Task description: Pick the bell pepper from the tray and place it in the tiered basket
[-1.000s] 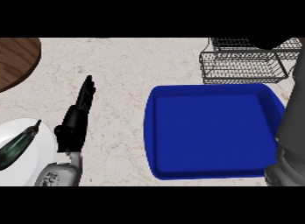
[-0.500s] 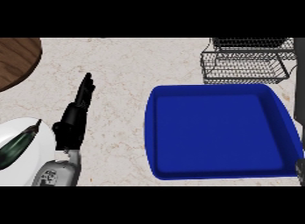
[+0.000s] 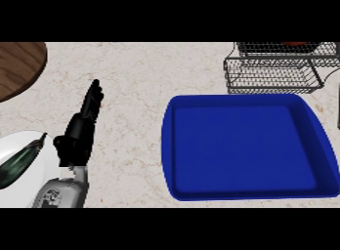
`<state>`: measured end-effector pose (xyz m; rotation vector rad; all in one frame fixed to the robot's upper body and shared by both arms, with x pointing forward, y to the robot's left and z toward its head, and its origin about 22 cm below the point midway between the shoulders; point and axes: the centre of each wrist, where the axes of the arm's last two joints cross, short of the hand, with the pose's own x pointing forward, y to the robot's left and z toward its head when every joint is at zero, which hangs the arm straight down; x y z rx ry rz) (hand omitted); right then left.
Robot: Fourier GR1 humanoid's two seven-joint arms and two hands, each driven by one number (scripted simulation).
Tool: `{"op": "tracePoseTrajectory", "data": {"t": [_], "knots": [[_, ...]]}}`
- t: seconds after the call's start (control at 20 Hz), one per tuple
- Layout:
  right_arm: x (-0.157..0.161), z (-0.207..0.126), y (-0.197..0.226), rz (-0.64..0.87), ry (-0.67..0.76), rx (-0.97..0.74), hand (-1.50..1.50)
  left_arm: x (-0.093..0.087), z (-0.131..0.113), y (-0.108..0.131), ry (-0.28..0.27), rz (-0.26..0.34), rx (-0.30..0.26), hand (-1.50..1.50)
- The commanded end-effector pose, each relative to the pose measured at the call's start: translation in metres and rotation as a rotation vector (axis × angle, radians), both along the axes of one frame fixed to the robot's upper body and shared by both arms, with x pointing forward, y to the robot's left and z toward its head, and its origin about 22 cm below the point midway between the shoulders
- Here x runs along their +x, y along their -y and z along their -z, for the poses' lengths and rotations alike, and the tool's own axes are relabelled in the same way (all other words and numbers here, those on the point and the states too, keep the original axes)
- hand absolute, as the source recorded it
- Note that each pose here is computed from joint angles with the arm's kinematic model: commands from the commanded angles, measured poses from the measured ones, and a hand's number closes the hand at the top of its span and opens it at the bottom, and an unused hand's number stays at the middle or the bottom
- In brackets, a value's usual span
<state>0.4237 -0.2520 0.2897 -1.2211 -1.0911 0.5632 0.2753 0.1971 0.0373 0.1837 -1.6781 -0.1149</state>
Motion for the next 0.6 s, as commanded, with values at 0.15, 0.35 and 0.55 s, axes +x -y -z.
{"op": "tracePoseTrajectory", "data": {"t": [0.15,0.35,0.55], "knots": [[0.004,0.006,0.017,-0.014,0.085,0.248,-1.50,-0.009,-0.013,0.001,-0.016,0.006,-0.004,0.00],[-0.009,-0.016,0.024,0.040,0.257,0.376,-1.50,-0.008,0.008,-0.002,-0.023,0.007,-0.014,0.00],[-0.028,-0.018,0.088,0.203,0.355,0.407,-1.50,-0.011,0.005,-0.009,-0.018,-0.028,-0.008,0.00]]}}
